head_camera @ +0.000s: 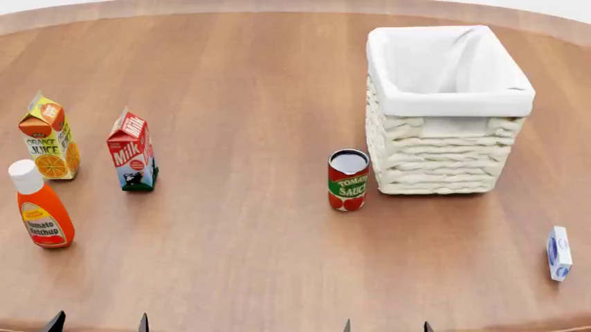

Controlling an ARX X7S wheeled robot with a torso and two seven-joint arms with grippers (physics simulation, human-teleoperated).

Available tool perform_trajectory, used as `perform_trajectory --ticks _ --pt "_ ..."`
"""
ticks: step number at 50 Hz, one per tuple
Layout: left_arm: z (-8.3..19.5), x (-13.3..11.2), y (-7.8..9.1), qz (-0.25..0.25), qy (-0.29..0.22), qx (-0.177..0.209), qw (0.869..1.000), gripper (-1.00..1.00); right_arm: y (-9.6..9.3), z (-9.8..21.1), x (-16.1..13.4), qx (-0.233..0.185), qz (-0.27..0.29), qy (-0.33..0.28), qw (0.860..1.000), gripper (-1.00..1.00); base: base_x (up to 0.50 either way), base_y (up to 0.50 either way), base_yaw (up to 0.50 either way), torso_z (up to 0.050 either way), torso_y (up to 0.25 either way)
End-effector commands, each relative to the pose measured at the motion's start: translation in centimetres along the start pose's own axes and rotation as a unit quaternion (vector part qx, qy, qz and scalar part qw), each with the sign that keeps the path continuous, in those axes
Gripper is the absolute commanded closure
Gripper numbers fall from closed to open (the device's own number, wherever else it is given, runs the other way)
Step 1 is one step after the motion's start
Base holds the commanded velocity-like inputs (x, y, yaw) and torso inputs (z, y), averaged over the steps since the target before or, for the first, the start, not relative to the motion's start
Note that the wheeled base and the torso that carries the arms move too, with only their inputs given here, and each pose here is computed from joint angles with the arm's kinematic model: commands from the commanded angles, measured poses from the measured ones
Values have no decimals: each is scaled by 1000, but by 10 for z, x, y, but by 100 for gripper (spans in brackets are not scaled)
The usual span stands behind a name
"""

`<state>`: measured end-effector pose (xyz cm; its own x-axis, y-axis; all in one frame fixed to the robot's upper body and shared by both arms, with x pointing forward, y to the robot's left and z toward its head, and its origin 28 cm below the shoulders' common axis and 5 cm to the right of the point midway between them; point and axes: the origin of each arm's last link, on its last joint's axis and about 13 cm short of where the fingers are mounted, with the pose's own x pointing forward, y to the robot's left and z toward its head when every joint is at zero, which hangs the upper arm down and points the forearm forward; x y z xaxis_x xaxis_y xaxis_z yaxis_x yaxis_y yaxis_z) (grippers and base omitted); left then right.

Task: Pick the milk and place it in the basket.

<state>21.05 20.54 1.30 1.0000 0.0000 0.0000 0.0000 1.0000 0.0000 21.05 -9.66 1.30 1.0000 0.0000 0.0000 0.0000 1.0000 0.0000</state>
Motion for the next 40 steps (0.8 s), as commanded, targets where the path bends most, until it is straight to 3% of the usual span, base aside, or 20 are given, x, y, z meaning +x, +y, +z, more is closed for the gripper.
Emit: perform_trajectory --ticks 1,23,30,38,40 --pt "0 0 0 0 -1 -1 1000 -100 1 -1 0 0 0 5 1000 -100 0 0 0 0 0" --pt "7 1 0 -4 6 1 1000 -100 0 6 2 13 5 16 1000 -100 0 0 0 0 0" --pt "70 21 1 -21 11 -14 1000 -100 -8 65 12 32 19 18 999 -100 0 0 0 0 0" --pt "156 39 4 -40 -30 -41 998 -100 -14 158 24 7 35 -13 999 -100 0 0 0 0 0" --pt "166 41 4 -40 -40 -42 997 -100 -15 167 26 4 37 -14 999 -100 0 0 0 0 0"
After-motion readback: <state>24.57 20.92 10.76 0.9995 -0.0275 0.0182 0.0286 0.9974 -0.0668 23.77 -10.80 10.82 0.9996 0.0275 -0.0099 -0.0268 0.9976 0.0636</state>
